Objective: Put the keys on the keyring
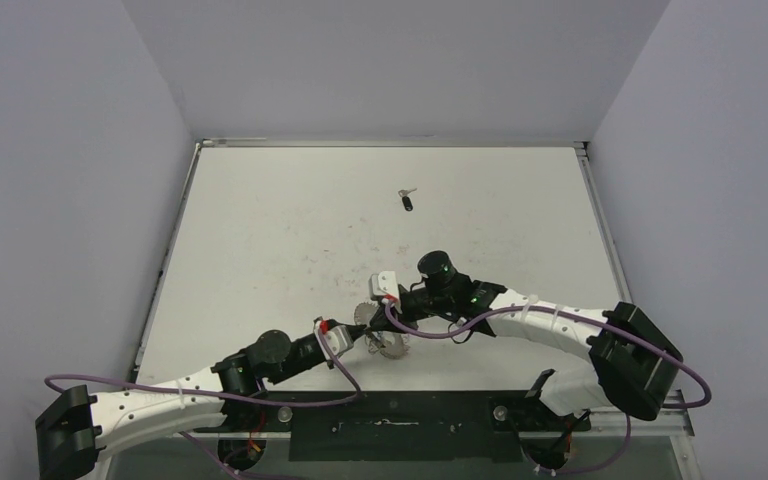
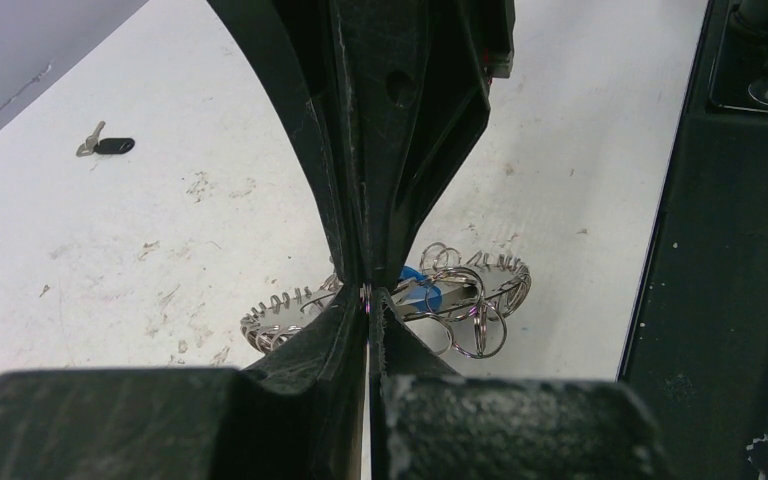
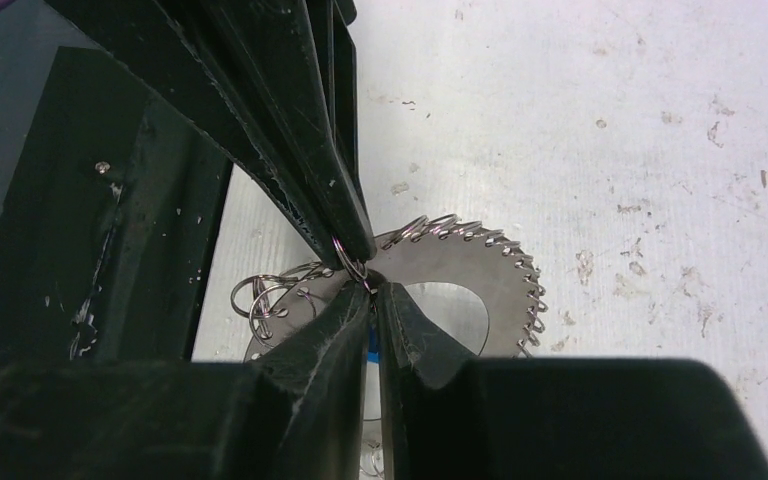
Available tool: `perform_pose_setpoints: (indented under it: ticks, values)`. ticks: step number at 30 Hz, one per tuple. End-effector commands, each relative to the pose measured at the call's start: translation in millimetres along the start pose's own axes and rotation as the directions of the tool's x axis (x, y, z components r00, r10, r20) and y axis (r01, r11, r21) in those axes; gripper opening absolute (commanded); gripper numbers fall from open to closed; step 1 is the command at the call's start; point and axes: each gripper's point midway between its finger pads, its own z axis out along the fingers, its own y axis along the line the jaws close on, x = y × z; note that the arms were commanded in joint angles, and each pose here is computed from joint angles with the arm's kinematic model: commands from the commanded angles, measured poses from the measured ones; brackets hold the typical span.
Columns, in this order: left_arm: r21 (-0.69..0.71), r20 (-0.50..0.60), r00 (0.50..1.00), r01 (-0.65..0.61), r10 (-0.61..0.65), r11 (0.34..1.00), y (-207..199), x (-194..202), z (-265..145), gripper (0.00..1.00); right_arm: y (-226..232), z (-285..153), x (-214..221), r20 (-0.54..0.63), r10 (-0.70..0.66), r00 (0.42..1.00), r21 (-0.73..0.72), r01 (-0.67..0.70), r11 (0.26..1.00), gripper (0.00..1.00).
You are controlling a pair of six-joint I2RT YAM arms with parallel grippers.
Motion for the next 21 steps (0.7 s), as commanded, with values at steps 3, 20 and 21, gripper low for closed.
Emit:
perform_pose_setpoints:
  ticks: [3, 20, 21]
  values:
    - [-0.01, 0.111, 0.994, 0.013, -0.012, 1.0, 4, -32, 3, 0.0, -6, 7, -4, 0.024, -0.034, 0.999, -0.019, 0.035, 0.999, 0.02]
    - [-0.006, 0.135, 0.991, 0.01, -0.009, 1.0, 4, -37, 2, 0.0, -9, 13, 15, -0.025, 0.0, 1.0, -0.01, 0.0, 1.0, 0.0]
    - [-0.007, 0.134, 0.991, 0.01, -0.009, 1.0, 4, -36, 2, 0.0, -11, 13, 18, -0.034, 0.006, 0.999, 0.001, -0.006, 1.0, 0.0]
